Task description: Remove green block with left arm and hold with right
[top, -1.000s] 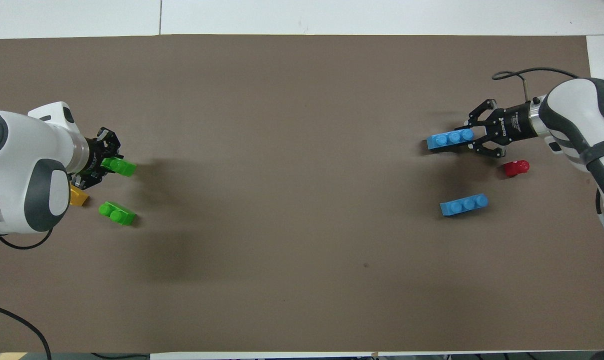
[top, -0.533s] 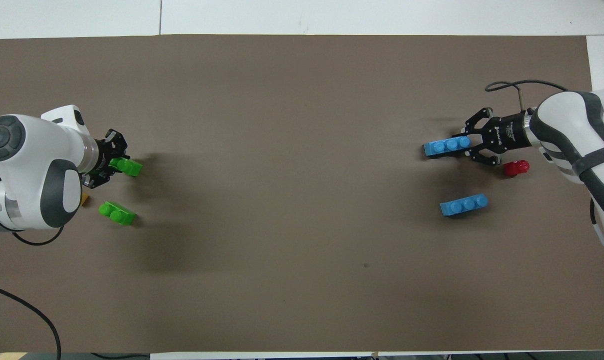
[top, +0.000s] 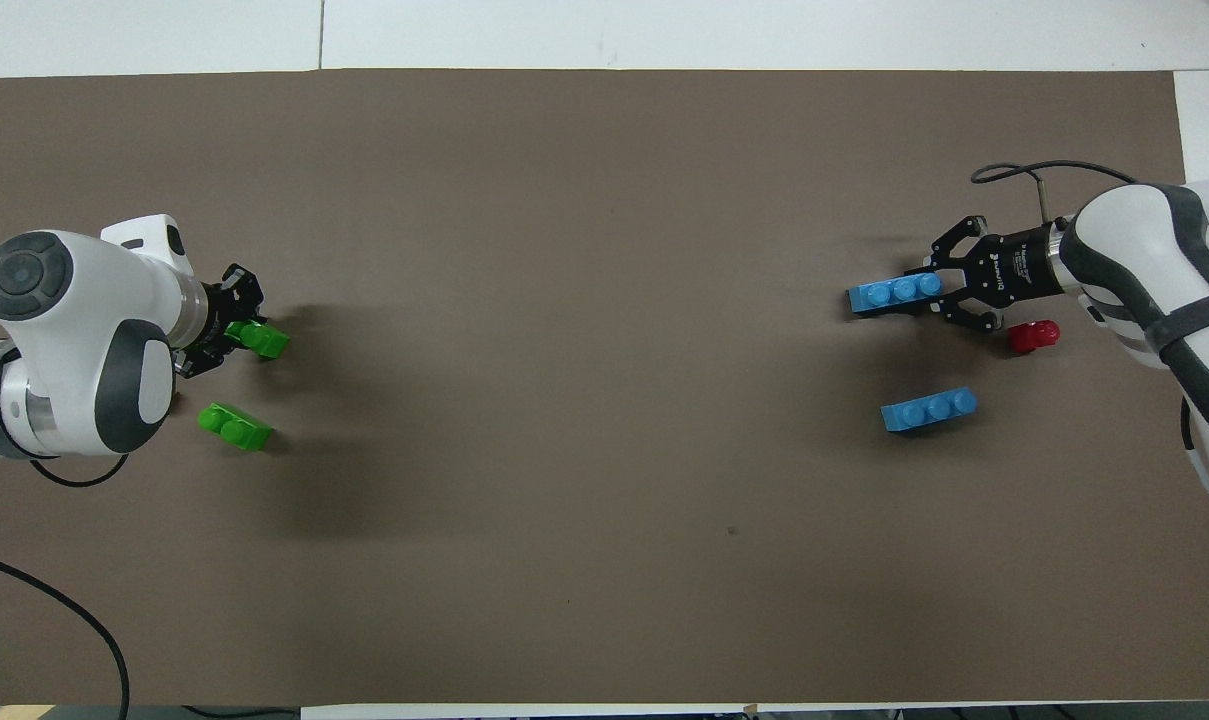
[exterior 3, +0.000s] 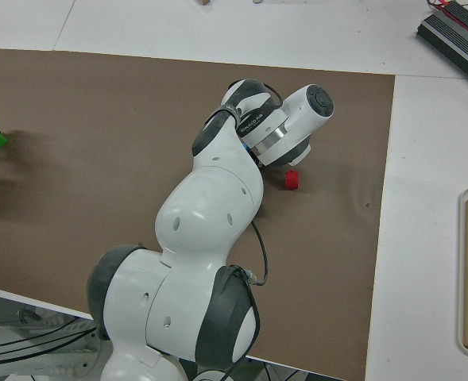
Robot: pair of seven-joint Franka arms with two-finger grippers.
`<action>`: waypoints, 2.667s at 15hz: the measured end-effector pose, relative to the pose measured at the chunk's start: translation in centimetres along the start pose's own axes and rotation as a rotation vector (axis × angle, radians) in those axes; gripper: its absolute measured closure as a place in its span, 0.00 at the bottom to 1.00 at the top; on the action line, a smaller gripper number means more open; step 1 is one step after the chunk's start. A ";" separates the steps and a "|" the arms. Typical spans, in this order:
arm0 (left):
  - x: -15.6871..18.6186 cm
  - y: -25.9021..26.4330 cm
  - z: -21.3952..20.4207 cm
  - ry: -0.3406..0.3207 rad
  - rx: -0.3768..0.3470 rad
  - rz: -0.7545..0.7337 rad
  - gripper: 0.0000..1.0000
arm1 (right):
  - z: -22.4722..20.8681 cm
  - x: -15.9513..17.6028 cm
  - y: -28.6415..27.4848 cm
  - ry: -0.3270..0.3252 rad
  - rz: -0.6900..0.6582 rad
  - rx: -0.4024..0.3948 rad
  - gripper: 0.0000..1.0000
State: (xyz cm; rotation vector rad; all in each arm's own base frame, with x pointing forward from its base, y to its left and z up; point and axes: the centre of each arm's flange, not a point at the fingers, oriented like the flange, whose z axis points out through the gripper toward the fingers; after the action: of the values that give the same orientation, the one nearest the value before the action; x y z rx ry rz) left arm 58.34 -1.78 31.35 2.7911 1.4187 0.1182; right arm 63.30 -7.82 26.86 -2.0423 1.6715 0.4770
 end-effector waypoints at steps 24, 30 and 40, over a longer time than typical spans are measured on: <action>1.9 0.7 -22.1 -0.004 0.049 0.685 0.00 | -20.3 -21.0 -1.2 0.317 -1.034 -0.325 0.00; 0.0 -1.7 -27.0 -0.017 0.056 0.836 0.00 | -24.4 -24.2 3.0 0.275 -1.164 -0.444 0.00; -1.1 -2.4 -29.4 -0.082 0.003 0.894 0.00 | -26.1 -24.3 2.8 0.375 -1.362 -0.511 0.00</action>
State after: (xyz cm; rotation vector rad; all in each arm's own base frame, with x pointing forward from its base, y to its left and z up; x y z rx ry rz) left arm 53.66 -1.97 60.55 3.1325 0.0724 -0.0008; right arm 55.11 -2.63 61.24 -3.1442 -0.0522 0.0006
